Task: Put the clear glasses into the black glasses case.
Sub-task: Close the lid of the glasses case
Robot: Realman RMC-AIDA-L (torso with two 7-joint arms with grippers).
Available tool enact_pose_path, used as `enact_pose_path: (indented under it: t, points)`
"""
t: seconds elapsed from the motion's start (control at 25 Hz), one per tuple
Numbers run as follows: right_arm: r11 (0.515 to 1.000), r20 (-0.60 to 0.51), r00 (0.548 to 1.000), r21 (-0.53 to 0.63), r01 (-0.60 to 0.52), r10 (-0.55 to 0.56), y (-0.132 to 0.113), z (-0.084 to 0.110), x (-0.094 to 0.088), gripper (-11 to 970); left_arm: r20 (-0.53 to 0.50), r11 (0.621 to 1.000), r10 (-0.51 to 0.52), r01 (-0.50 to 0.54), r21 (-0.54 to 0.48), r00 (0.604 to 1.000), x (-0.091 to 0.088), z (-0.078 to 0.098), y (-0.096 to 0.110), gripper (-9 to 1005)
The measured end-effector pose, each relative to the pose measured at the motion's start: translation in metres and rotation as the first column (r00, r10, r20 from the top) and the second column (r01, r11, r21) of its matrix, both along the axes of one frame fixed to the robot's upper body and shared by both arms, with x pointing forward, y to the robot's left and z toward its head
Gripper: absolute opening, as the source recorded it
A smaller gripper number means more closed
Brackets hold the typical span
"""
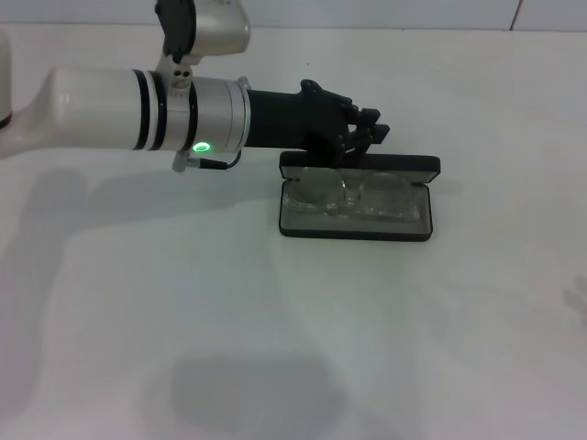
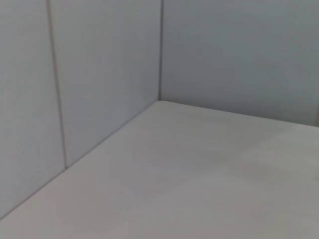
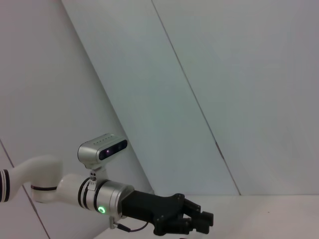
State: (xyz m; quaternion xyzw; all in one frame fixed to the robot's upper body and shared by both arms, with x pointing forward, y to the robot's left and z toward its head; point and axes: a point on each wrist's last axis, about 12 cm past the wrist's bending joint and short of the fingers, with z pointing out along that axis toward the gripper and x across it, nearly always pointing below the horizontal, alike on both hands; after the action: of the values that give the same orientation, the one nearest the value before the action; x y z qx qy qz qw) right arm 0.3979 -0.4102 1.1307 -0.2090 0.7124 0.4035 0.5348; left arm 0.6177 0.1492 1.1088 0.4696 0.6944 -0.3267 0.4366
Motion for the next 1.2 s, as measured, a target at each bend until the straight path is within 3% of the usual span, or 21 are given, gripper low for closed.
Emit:
enact_pose_path:
  t: [0.52,1.2]
  points:
    - [1.0,0.0,1.0,0.019,0.005,-0.005,0.002,-0.006,0.004,232,-0.016,0.998,0.012,-0.011,0.069,1.0,0.0,-0.013,-0.007,218]
    - [0.999,-0.003,1.0,0.034,0.007,-0.007,0.007,-0.014,0.013,257,-0.06,0.997,-0.014,0.019,0.072,0.998,-0.012,-0.024,-0.004,222]
